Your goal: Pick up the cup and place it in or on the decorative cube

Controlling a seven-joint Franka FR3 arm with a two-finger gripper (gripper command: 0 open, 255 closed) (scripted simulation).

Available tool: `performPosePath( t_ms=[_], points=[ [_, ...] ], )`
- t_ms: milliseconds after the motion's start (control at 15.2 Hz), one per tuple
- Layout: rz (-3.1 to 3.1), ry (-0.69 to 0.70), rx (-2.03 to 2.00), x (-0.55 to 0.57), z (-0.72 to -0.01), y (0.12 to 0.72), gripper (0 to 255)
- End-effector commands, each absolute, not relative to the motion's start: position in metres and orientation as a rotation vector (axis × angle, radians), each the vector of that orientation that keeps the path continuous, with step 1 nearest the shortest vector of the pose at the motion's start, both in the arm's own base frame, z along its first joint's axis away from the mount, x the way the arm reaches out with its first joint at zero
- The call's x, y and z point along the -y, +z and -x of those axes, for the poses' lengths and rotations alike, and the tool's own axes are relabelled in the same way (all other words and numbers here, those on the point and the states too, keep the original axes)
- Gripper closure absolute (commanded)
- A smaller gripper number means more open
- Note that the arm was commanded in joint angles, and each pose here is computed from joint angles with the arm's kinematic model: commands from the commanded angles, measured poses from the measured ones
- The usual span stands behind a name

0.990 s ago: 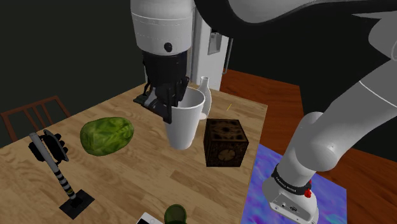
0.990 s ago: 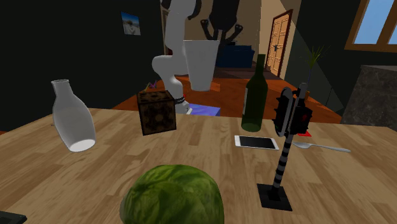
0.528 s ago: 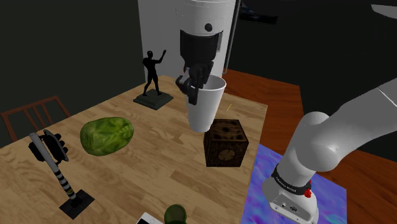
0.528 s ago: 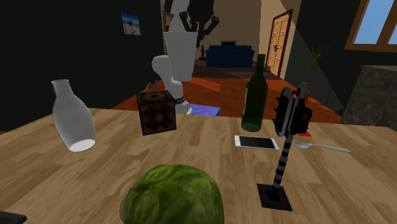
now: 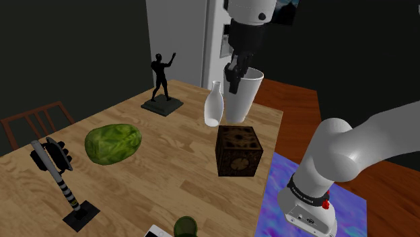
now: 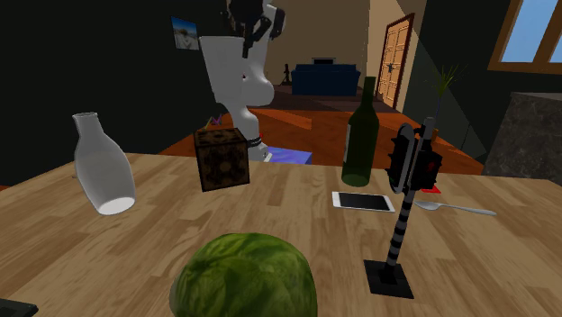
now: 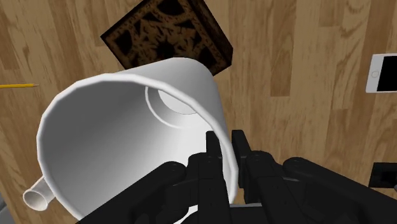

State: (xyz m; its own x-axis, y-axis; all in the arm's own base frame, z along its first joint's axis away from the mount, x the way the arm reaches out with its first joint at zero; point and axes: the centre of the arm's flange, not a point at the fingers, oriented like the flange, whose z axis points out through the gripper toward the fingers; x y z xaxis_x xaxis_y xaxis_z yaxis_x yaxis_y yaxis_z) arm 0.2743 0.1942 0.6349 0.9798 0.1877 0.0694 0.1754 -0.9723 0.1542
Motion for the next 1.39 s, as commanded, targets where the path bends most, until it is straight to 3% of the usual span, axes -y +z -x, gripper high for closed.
performPosePath(
  t_ms=[0,198,1320],
  points=[
    [-2.979,0.125,-0.277,-0.171,-0.269,0.638,255],
    [-2.979,0.125,-0.277,-0.136,-0.263,0.645,255],
    [-2.979,0.125,-0.277,-0.136,-0.263,0.556,255]
  ],
)
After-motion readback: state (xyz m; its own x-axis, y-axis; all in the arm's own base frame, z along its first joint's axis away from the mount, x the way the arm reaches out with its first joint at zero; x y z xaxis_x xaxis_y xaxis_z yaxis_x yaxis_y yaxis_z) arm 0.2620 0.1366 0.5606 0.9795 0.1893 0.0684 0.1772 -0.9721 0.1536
